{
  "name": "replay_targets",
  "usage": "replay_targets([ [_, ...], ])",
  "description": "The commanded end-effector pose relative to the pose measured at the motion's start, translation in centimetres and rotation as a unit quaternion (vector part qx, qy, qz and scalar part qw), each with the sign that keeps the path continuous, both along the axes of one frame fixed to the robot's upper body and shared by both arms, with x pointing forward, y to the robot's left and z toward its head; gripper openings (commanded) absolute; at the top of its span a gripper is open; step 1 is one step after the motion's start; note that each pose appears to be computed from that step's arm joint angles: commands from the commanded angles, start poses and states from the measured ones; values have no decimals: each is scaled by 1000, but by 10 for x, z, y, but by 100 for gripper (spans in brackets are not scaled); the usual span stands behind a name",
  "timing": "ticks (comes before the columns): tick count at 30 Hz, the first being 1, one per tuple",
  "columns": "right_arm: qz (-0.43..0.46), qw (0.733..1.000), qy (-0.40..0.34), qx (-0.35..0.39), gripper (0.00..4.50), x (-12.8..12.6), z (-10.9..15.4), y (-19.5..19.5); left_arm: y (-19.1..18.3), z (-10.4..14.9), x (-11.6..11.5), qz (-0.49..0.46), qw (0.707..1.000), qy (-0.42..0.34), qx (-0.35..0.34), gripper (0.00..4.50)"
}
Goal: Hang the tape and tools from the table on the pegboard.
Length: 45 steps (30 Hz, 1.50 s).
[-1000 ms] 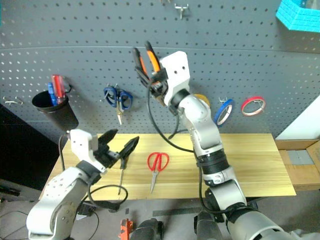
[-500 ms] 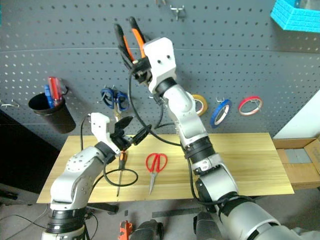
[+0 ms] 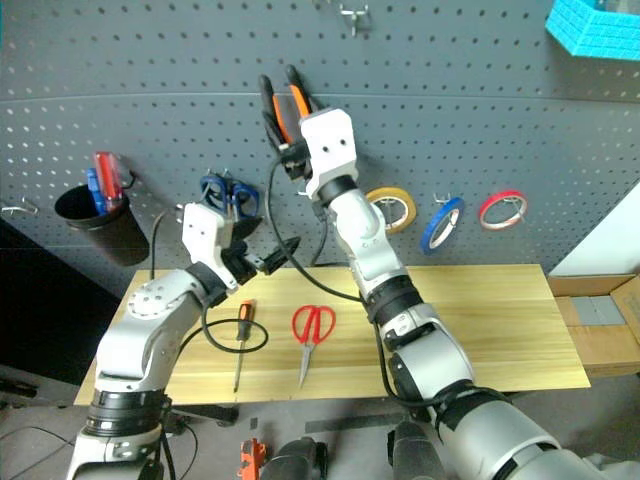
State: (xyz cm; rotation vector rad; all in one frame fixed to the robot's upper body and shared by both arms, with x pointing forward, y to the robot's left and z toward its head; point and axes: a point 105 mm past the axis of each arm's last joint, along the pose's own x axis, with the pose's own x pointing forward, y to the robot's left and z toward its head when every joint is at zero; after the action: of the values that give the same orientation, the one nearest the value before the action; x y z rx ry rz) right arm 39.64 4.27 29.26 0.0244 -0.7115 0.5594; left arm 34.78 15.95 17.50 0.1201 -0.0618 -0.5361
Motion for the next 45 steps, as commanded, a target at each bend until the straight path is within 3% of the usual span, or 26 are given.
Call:
replay_targets([
  [1,12,999,-13,30,273,-9,4,13,5,15,-7,1,1000,-24,2,450],
  [13,-32,996,83,-30,273,9,-58,8,-4,14,-8,-7,1000,-19,-4,450],
  [18,-35,996,75,-38,440,4,-59,-10,-7,13,-5,-9,1000,-21,-9,450],
  [29,-40,993,61,-95,447,-26,-60,-62,-9,4,-3,-9,1000,-24,-16,450],
  [35,62,981,99,-153,447,-57,-82,-77,-9,-30,-17,35,999,8,4,450],
  [40,164,939,126,-275,447,-91,-134,-89,-15,-88,-32,90,992,70,55,450],
  [45,226,900,157,-339,447,-109,-175,-95,-13,-135,-43,125,978,147,75,450],
])
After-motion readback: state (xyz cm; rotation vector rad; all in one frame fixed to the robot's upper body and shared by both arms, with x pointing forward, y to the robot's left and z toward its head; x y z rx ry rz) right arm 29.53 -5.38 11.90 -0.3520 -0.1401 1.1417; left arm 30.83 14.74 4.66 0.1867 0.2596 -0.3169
